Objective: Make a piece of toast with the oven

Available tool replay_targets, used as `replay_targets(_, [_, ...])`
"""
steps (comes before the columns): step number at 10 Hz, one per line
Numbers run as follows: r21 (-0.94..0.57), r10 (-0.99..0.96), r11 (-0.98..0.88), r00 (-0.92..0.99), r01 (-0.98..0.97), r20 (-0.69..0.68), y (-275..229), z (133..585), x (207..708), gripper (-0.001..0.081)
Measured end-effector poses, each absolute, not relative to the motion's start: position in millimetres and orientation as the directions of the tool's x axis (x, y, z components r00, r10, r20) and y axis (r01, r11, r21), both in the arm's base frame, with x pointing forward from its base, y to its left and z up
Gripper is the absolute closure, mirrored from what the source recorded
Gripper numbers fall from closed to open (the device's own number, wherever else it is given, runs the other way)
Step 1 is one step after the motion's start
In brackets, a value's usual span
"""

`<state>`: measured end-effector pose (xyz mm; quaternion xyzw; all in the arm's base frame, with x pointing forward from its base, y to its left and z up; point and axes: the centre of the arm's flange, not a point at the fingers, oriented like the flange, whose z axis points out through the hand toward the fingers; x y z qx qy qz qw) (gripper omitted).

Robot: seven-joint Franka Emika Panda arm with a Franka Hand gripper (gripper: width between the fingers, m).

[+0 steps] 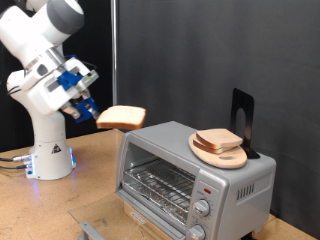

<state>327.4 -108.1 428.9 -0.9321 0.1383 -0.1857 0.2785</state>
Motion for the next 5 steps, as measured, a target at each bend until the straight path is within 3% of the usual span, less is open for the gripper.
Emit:
replay_targets(2, [-0.558, -0.369, -0.809, 0.899, -0.185, 0.237, -134, 421, 323, 0.0313])
replay_targets(5, [-0.569, -0.366, -0.805, 0.896, -0.168, 0.253, -125, 411, 324, 0.0313])
